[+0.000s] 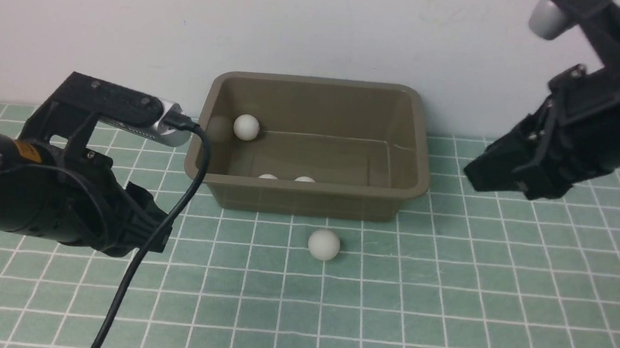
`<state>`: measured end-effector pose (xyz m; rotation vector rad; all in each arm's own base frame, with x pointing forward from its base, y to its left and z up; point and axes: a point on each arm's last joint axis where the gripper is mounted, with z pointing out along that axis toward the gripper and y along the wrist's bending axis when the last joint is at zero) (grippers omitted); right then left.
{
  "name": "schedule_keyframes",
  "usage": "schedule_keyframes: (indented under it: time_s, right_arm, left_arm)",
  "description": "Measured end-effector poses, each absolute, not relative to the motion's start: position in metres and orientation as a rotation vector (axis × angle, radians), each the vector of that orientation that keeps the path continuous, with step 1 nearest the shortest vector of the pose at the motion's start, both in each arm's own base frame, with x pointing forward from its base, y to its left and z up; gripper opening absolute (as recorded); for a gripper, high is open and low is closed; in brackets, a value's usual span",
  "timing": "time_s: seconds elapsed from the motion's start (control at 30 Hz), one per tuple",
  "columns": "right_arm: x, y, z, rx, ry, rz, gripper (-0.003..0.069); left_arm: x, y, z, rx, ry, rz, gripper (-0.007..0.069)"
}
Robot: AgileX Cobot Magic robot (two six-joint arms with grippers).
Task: Put the table tennis balls in the box on the green coffee tablecloth.
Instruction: 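Reach for and grasp a ping pong ball on the table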
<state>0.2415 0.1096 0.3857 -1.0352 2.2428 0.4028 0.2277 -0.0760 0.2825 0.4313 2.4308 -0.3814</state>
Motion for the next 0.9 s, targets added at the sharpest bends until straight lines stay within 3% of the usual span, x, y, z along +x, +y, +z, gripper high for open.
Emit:
schedule_keyframes:
  time_s: [0.2,0.47,0.6,0.73,0.9]
  right_arm:
    - [0.228,0.113,0.394,-1.055,2.22,0.517,0.0265]
    - [0.256,0.136,0.382,-0.978,2.137,0.742,0.0265]
    - [0.272,0.146,0.36,-0.983,2.2,0.844,0.0265]
    - [0.285,0.169,0.315,-1.096,2.28,0.899,0.0286]
    - [0.283,0.188,0.26,-0.998,2.308,0.752,0.0369]
  left_arm:
    - [0.228,-0.076,0.283,0.431,2.431,-0.381,0.0247]
    - [0.228,-0.076,0.283,0.433,2.427,-0.379,0.0247]
    - [0.228,-0.076,0.283,0.435,2.427,-0.379,0.0247]
    - [0.228,-0.076,0.283,0.439,2.424,-0.377,0.0247]
    - [0.228,-0.076,0.283,0.441,2.424,-0.376,0.0247]
